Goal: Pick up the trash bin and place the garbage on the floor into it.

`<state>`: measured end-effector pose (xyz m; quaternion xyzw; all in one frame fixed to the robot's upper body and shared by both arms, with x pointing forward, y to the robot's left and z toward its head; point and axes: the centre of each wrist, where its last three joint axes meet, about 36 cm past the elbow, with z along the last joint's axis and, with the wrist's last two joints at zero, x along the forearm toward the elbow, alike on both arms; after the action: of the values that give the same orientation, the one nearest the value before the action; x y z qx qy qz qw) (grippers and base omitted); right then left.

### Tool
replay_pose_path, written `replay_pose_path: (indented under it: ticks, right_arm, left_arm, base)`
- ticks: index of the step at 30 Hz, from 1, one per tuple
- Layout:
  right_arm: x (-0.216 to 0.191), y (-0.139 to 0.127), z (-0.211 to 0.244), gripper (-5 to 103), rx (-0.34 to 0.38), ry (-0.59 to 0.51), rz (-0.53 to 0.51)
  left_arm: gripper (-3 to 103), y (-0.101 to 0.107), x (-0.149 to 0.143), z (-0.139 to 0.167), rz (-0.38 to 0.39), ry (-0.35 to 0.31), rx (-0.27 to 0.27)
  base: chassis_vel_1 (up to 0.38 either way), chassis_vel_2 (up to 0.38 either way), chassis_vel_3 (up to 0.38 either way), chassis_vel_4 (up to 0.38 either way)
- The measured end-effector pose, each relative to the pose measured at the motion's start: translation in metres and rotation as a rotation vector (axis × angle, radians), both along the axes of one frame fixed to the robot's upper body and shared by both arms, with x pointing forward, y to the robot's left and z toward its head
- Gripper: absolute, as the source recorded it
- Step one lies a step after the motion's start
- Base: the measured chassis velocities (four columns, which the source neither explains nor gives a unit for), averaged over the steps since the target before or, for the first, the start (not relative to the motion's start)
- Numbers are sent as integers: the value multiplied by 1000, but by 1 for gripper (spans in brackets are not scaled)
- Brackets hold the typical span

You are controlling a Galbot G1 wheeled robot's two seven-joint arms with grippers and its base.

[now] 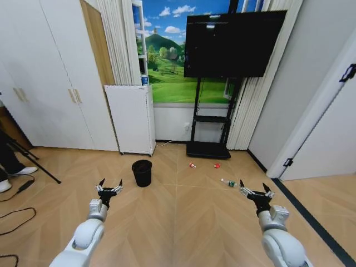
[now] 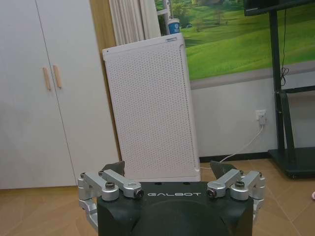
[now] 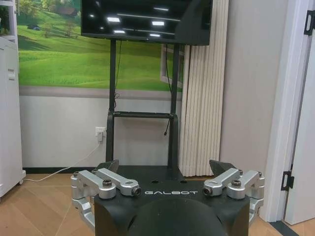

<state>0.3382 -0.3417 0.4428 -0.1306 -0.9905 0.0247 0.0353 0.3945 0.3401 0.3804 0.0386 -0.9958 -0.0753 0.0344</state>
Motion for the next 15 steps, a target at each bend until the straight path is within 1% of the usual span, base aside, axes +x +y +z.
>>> replay_pose_path:
  ticks: [3,4,6,7,9,15]
  right_arm:
    - [0,0,-4,100,2,4,-2]
    - [0,0,-5,100,4,5,-3]
    - [0,-1,-6,100,5,5,-5]
    - [0,-1,-6,100,5,5,-5]
    - [-1,-1,-6,100,8,5,-3]
    - [-2,-1,-3,100,12,-4,-1]
  left_arm:
    - [97,4,-10,-1,-15,10,11]
    - [94,5,-12,-1,-15,11,13]
    - [94,5,-14,0,-14,10,13]
    - [97,6,-15,0,-10,10,15]
    - [98,6,-17,0,-4,11,14]
    - [98,2,-21,-3,-1,15,1]
  base:
    - [0,0,0,0]
    - [0,0,0,0]
    - [0,0,0,0]
    - [0,0,0,0]
    - [0,0,0,0]
    - [0,0,0,0]
